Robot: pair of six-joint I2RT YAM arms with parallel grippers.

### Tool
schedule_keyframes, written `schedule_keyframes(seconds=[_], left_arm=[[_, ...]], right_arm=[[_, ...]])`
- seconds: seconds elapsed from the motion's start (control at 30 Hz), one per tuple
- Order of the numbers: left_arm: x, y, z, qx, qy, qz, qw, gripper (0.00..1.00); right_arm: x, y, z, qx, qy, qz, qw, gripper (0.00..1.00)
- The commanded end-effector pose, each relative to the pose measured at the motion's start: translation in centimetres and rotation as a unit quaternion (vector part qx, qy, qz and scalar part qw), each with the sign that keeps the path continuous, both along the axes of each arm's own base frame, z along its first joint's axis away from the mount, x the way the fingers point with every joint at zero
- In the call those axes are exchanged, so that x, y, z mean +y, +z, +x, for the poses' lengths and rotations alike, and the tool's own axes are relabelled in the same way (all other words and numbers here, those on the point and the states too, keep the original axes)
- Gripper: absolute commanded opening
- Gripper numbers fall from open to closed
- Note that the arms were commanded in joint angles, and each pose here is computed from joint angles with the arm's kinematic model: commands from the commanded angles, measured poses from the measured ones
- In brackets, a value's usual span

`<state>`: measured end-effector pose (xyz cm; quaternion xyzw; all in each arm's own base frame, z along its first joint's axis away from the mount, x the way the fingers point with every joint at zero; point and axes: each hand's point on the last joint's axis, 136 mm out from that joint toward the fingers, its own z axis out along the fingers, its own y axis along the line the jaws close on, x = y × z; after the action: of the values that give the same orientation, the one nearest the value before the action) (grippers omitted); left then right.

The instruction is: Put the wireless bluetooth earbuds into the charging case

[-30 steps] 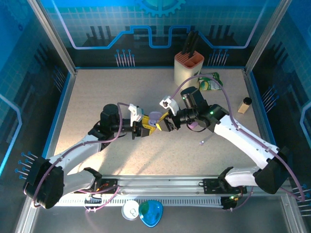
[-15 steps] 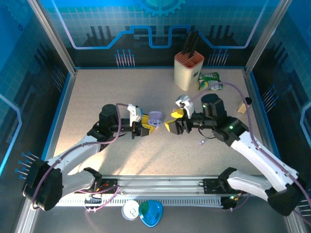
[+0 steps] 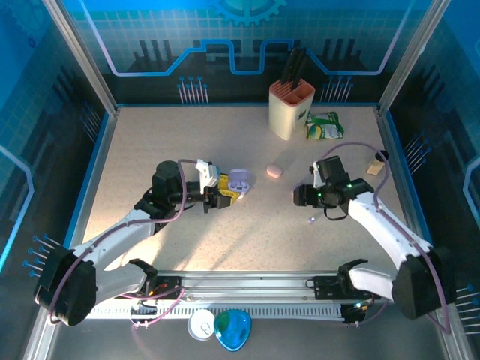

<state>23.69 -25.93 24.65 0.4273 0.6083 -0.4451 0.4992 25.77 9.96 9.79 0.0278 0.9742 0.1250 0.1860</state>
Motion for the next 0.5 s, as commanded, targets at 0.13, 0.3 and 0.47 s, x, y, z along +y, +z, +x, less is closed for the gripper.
schedule_keyframes(seconds=[0.13, 0.3, 0.47], left_arm=[[0.3, 0.9, -0.1, -0.034, 0.011, -0.005, 0.999, 0.27], [0.3, 0.9, -0.1, -0.033, 0.007, -0.006, 0.999, 0.27], [0.2, 0.7, -0.1, -0.029, 0.004, -0.006, 1.0, 0.26]], right_arm=[[-2.3, -4.5, -1.2, 0.07, -0.062, -0.03, 0.995, 0.67], [-2.6, -6.0, -2.2, 0.108, -0.067, -0.039, 0.991, 0.65], [-2.6, -6.9, -3.0, 0.125, -0.069, -0.036, 0.989, 0.61]])
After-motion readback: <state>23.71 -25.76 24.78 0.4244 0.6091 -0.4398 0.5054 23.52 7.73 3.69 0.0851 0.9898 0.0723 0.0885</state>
